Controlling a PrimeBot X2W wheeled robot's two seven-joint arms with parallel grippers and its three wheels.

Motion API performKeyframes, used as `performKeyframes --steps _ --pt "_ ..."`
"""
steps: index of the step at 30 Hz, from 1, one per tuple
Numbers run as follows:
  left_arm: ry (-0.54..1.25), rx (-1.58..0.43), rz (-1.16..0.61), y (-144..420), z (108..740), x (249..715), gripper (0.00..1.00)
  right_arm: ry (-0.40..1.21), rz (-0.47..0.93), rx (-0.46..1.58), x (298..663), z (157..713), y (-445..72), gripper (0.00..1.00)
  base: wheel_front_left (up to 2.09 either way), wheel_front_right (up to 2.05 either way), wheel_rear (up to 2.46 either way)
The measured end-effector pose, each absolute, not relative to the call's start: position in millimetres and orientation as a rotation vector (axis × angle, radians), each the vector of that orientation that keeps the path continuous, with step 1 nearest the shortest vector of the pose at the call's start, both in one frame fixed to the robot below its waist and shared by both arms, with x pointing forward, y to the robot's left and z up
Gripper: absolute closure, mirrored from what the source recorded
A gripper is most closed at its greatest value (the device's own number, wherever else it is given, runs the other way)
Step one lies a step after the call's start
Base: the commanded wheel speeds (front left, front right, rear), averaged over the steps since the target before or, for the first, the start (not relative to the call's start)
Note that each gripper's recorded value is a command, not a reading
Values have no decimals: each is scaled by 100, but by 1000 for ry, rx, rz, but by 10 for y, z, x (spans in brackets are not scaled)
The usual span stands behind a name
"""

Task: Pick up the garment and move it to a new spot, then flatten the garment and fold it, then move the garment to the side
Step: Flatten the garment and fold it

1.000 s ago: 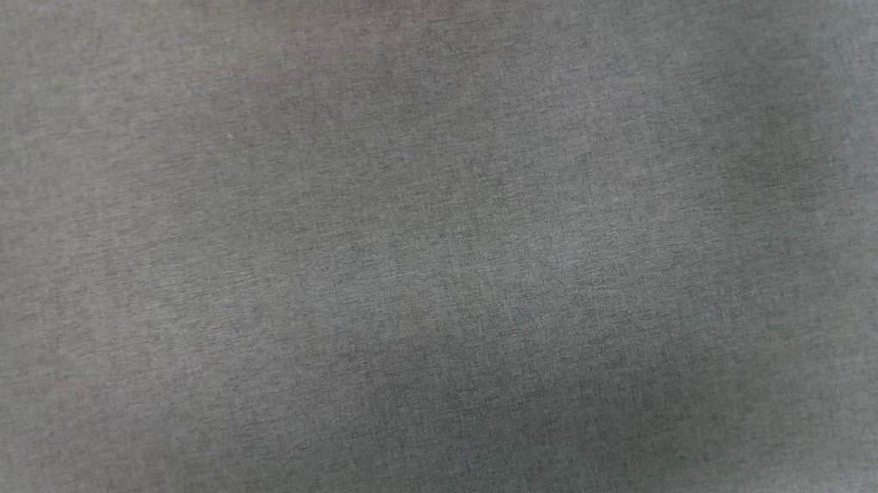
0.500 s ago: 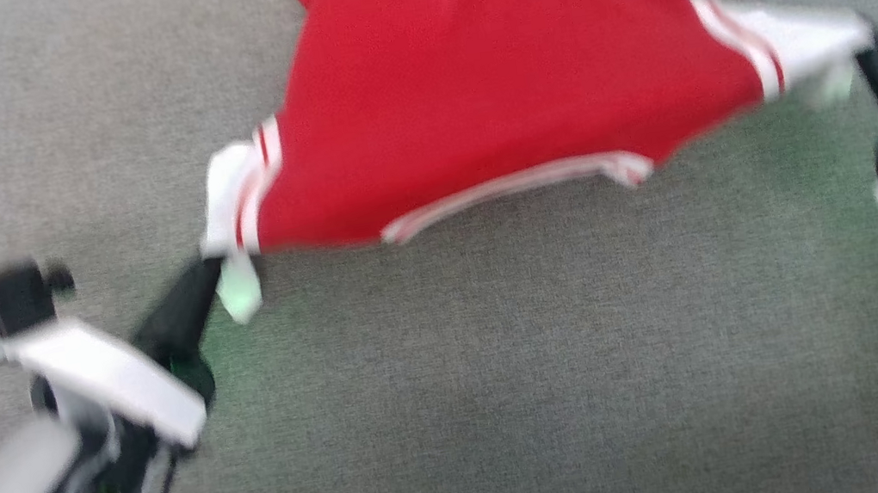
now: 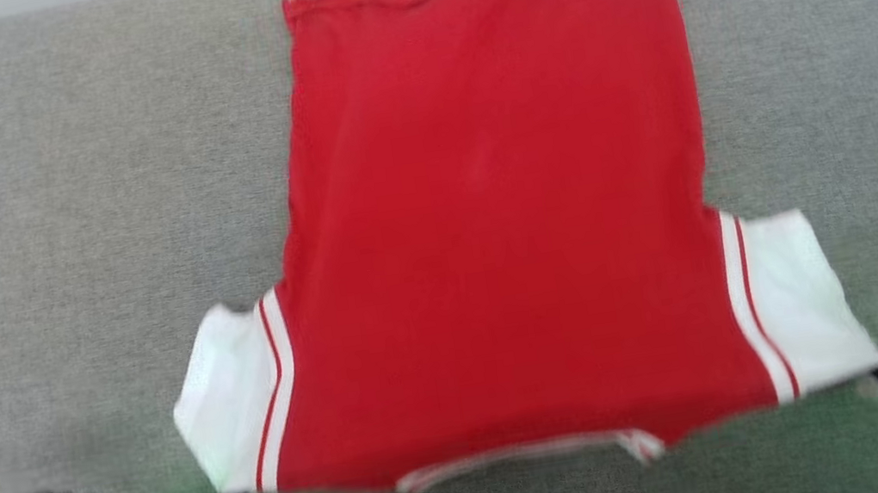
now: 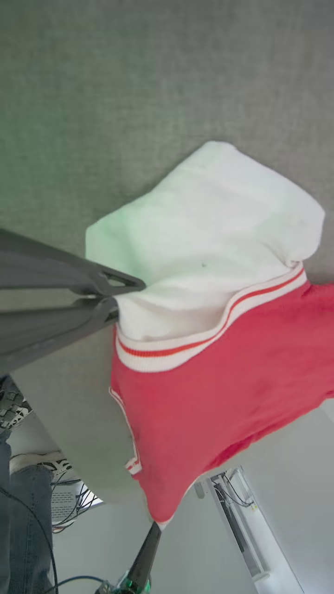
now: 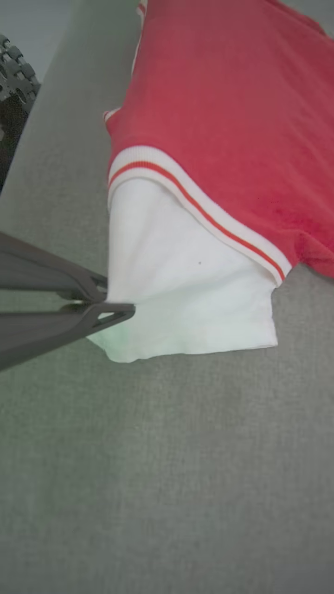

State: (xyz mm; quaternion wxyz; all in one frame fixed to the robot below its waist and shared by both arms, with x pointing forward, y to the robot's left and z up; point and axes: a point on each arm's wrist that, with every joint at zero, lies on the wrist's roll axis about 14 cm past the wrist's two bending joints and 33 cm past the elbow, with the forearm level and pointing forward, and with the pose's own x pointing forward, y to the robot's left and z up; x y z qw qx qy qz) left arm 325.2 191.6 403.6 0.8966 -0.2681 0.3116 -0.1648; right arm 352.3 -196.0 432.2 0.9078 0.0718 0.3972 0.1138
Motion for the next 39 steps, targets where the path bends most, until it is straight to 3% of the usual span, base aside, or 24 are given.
performKeyframes --steps 5,21,22,23,30,36,37,39 --pt "682 -576 -325 1949 4024 3047 100 890 235 168 3284 4320 -1942 100 0 0 0" --pt "655 -628 -312 1719 3868 3166 100 1019 296 193 3293 3845 -1722 100 0 0 0" --pt "657 -632 -313 1707 3866 3157 100 1018 298 178 3301 3840 -1730 64 0 0 0" --pt "659 -634 -315 1694 3867 3145 100 1010 295 167 3322 3850 -1749 0 0 0 0" --pt "631 -636 -338 1642 3964 3134 100 893 282 127 3708 4222 -1875 0 0 0 0" --pt "602 -624 -370 1570 4026 3226 100 671 269 64 4654 4756 -1924 0 0 0 0" --pt "602 -624 -370 1570 4026 3226 100 671 269 64 4654 4756 -1924 0 0 0 0" --pt "596 -624 -380 1539 4033 3277 100 639 267 52 5002 4813 -1886 0 0 0 0"
